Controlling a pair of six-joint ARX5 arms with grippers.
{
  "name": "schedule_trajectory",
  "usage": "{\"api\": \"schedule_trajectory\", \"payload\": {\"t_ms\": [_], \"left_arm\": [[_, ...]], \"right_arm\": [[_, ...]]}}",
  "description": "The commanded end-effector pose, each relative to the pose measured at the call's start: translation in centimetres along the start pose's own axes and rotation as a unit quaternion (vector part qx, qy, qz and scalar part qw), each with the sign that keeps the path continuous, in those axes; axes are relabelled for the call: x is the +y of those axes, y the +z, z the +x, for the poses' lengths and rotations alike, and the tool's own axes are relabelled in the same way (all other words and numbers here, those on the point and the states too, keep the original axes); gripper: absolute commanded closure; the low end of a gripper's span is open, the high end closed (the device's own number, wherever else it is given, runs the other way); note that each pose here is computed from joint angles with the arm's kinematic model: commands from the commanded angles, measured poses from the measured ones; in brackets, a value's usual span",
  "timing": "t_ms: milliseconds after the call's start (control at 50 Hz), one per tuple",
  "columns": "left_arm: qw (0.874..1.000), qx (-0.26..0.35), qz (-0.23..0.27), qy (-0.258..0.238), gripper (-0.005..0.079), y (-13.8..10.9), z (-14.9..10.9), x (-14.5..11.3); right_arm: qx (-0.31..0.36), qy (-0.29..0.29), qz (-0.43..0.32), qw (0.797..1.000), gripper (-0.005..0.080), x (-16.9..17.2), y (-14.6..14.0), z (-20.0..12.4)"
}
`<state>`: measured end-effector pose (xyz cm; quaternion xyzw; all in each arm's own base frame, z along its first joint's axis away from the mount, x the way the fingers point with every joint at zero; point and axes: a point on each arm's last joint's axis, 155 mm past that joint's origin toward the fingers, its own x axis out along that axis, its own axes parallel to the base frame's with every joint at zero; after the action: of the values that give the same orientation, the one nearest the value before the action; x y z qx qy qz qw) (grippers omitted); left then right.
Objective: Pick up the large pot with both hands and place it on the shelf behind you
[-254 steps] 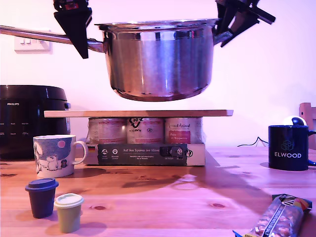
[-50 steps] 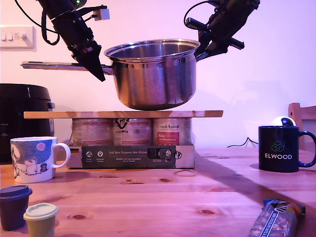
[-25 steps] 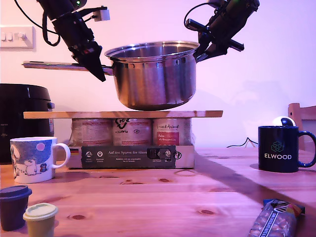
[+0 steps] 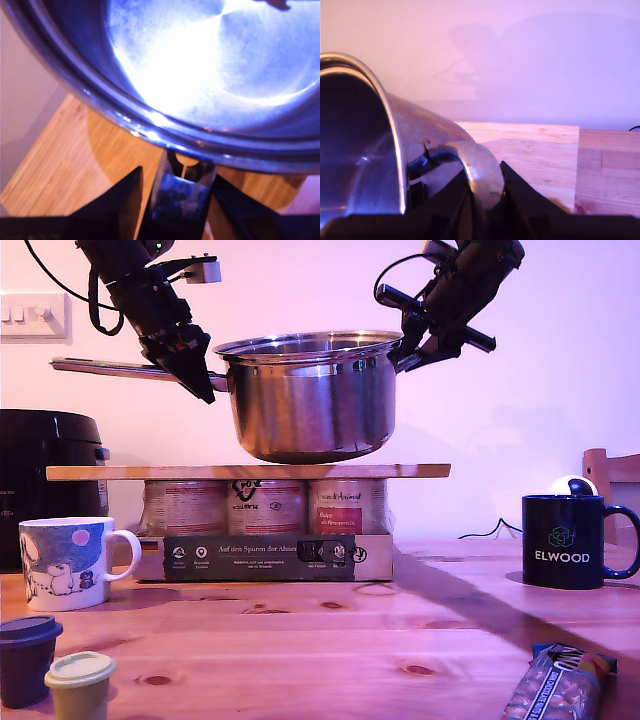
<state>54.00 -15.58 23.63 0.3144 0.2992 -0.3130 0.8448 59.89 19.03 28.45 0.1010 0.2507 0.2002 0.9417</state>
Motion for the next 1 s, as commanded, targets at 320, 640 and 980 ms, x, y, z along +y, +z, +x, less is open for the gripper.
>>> {"api": "schedule_trajectory", "payload": {"t_ms": [320,640,980], "left_arm": [[0.995,-0.044,-0.031,0.080,0.0377,1.52,-2.00,5.67],[0.995,-0.045,-0.032,0.079,0.0323,1.45,-2.03,5.74],[0.995,-0.047,-0.031,0.077,0.0309,1.58,-2.02,5.66]], "right_arm": [[0.088,0.022,-0.034,0.995,0.0765,0.99,-7.42,3.91],[0.085,0.022,-0.035,0.996,0.0765,1.01,-7.27,3.93],[0.093,0.020,-0.032,0.995,0.0765,0.88,-7.67,3.85]]}}
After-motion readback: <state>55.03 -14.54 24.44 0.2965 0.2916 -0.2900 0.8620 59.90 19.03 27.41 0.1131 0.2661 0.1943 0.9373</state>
